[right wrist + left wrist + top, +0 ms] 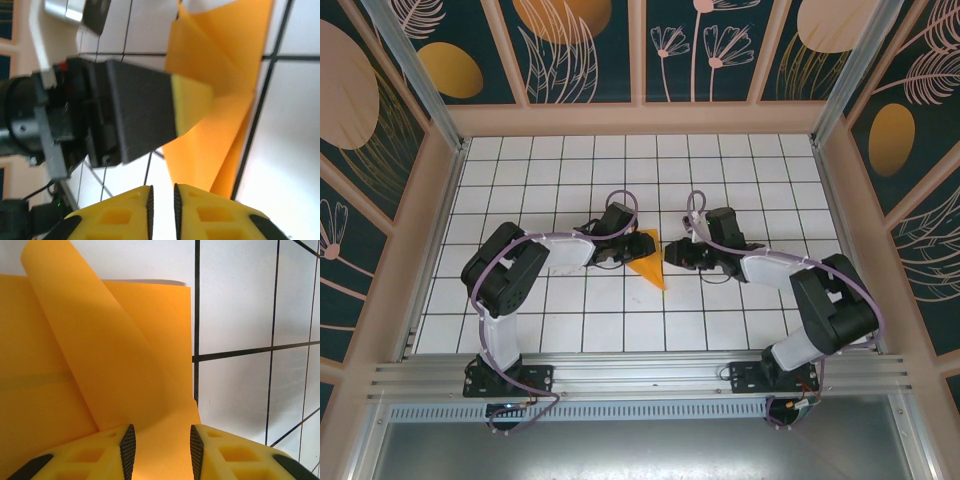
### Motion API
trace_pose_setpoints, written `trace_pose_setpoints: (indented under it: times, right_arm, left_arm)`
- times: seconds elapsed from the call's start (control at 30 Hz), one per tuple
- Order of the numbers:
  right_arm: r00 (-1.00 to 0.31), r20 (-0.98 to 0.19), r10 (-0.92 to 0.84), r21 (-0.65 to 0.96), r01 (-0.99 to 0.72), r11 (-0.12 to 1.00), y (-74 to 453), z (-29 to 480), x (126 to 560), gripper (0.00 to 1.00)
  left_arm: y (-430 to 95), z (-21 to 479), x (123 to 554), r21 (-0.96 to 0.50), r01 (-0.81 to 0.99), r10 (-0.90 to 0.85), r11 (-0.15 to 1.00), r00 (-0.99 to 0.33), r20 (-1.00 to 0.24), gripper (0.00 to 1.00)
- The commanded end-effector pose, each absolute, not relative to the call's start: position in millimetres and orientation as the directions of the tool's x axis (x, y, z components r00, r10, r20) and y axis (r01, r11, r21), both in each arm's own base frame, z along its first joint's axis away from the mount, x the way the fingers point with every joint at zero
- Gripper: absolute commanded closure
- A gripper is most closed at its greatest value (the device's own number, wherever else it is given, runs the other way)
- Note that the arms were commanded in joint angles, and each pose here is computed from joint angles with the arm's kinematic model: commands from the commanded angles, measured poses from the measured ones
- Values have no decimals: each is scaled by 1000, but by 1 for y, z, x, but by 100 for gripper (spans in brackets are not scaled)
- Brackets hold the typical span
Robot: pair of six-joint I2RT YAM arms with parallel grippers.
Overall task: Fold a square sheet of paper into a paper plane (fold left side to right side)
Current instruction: Fourth fold the wing at the center of the table.
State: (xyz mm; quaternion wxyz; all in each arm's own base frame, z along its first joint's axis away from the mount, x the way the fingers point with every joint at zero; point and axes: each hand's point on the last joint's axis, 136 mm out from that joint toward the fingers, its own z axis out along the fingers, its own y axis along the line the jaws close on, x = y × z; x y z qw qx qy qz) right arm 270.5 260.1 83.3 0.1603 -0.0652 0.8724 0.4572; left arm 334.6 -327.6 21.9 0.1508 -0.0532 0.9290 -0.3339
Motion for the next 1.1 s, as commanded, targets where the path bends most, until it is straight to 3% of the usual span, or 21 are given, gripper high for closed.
trace_pose_setpoints:
  times: [0.0, 0.6, 1.07]
  right_arm:
    - [-960, -279, -28, 826, -255, 503, 278, 82, 249, 84]
    - [-976, -185, -115, 757, -216, 616, 286, 27, 236, 82]
    - [-975, -188, -121, 712, -220, 667, 278, 21, 237, 80]
  left_arm:
    - [-312, -6, 321, -573, -40, -193, 818, -959, -208, 61]
    - [-311, -3, 321, -572, -36, -190, 820, -959, -212, 62]
    - [-311, -3, 323, -567, -36, -188, 823, -959, -212, 62]
